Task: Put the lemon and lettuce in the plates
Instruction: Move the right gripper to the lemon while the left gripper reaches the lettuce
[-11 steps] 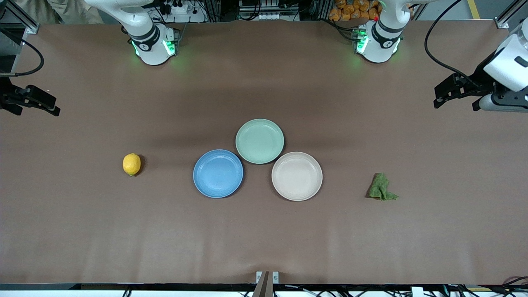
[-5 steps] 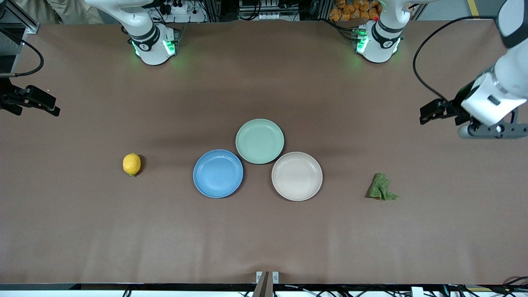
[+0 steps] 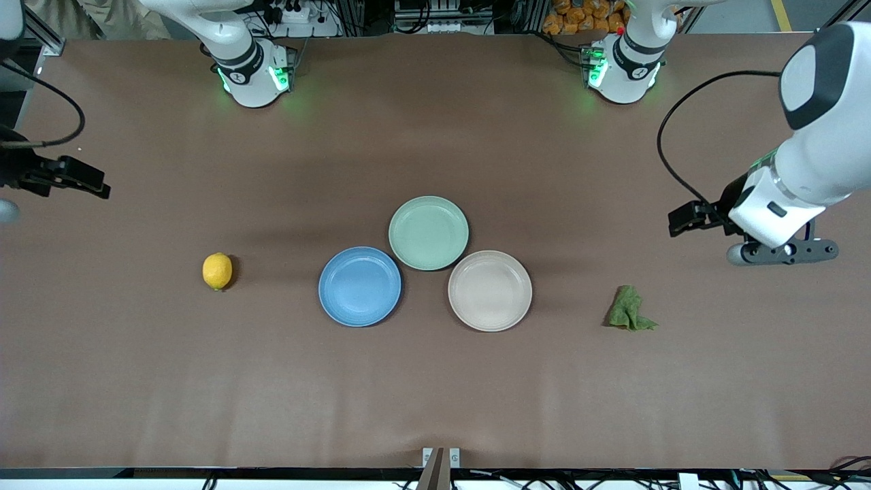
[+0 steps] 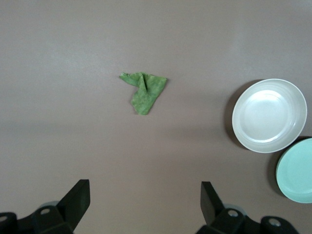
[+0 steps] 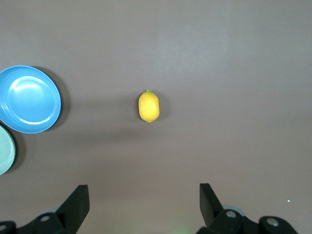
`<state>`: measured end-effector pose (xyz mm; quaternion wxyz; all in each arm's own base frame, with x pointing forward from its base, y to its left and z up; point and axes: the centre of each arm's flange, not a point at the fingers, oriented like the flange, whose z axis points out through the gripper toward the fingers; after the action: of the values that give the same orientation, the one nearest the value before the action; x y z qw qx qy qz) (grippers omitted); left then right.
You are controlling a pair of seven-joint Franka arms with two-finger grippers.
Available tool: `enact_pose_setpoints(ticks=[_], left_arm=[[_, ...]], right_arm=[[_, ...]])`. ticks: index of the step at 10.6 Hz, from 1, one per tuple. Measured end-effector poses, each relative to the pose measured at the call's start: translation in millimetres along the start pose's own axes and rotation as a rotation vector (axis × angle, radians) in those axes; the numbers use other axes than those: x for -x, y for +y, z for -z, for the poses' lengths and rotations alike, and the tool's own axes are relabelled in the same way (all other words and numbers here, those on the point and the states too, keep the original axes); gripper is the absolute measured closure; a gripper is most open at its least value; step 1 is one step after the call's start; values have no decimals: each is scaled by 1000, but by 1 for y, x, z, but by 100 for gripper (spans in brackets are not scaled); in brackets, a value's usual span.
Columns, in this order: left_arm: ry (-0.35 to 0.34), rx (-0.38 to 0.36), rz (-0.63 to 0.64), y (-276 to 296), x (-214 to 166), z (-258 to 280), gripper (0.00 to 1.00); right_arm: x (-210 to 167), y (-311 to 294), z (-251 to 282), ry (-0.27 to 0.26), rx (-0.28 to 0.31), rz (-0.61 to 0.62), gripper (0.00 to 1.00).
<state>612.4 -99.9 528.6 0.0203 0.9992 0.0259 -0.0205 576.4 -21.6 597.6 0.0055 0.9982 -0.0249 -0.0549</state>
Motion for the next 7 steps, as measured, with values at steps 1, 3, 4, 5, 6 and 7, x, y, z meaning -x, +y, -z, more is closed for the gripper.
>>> enact_pose_setpoints(ticks=[1, 3, 4, 5, 6, 7], left_arm=[[-6, 1, 12, 0, -6, -10, 0], [-19, 4, 22, 0, -21, -40, 0], [-30, 3, 26, -2, -30, -56, 0], [-35, -6, 29, -4, -39, -71, 0], [-33, -27, 48, -7, -48, -87, 0], [-34, -40, 85, -9, -57, -107, 0]], right_arm=[[-5, -1, -12, -24, 2, 1, 0], [-16, -4, -38, -70, 8, 4, 0], [-21, -5, -47, -85, 10, 4, 0], [-25, -6, -54, -92, 11, 4, 0], [-30, -6, -61, -96, 13, 4, 0], [-35, -6, -70, -101, 15, 4, 0]])
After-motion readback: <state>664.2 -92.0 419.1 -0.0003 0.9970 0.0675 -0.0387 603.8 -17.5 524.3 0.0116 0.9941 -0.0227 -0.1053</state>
